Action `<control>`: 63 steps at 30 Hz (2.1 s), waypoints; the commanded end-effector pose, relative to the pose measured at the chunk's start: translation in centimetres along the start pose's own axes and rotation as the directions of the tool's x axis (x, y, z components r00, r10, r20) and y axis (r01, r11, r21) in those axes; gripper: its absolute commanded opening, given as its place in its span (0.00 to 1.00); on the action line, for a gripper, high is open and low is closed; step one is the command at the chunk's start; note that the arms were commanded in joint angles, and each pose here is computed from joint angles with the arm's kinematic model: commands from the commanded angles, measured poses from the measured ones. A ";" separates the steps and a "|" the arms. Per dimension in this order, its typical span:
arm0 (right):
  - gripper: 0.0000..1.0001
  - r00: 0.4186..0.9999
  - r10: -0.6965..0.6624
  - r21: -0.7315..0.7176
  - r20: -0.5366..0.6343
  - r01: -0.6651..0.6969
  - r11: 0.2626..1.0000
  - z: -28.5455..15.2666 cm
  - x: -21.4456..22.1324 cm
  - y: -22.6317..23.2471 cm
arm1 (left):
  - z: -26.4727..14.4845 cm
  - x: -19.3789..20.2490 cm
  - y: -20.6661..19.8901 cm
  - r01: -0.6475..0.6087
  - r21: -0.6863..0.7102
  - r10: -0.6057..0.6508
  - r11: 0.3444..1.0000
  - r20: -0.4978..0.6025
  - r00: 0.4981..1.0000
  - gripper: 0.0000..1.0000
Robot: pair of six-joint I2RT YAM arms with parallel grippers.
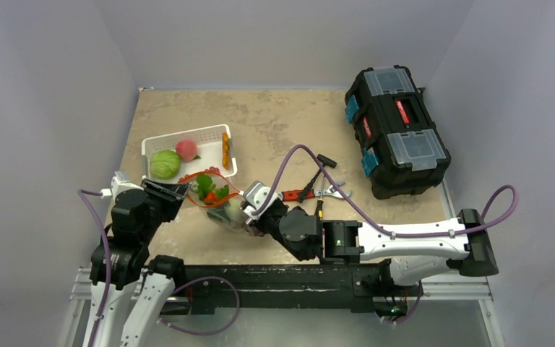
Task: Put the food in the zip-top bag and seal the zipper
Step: Pick up the fake fruit from the bin.
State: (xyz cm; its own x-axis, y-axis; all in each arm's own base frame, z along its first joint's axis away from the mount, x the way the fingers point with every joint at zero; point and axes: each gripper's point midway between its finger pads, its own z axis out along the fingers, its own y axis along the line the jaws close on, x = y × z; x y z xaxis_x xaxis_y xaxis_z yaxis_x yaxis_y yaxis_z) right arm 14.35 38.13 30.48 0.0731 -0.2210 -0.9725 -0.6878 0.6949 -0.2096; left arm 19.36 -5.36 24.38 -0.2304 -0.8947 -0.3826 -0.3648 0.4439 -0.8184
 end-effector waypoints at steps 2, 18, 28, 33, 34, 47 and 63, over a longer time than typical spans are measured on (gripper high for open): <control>0.00 0.999 -0.013 -0.033 0.051 0.015 0.999 0.8 -1.2 -1.1 | -0.7 -0.1 0.2 -0.077 0.021 0.077 0.997 0.009 0.997 0.45; 0.00 0.999 0.028 -0.043 0.034 -0.027 0.999 0.8 -0.9 -3.6 | -6.0 -1.7 -3.6 -0.675 0.194 0.676 0.712 0.073 0.733 0.89; 0.00 0.999 0.040 -0.013 0.037 -0.039 0.999 0.3 -0.9 -4.9 | -2.9 -7.2 -8.4 -0.712 0.000 0.707 0.702 0.124 0.697 0.89; 0.00 0.999 0.040 0.009 0.024 -0.040 0.999 0.0 -0.4 -5.4 | 2.3 -9.0 -7.8 -0.609 -0.074 0.613 0.790 0.043 0.789 0.89; 0.00 0.999 0.044 0.012 0.025 -0.044 0.999 -0.1 -0.4 -5.5 | 3.4 -9.4 -7.3 -0.578 -0.082 0.582 0.812 0.029 0.813 0.88; 0.00 0.996 0.073 0.039 0.051 -0.075 0.996 -1.6 -1.0 -7.0 | 15.7 -9.0 3.3 -0.604 -0.265 0.500 0.752 -0.369 0.784 0.75; 0.00 0.995 0.084 0.012 0.056 -0.085 0.996 -1.6 -1.0 -6.5 | 18.9 -3.0 9.6 -0.422 -0.468 0.201 0.776 -0.451 0.870 0.60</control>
State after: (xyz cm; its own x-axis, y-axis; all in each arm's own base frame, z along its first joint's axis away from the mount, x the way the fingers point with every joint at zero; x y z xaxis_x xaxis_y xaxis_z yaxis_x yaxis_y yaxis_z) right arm 17.64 32.82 30.75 0.0482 -0.2123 -0.9760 -0.6833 0.7057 -0.1872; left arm 33.30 -0.17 9.65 -0.7809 -0.5561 -0.2846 -0.4907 0.8280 -0.2714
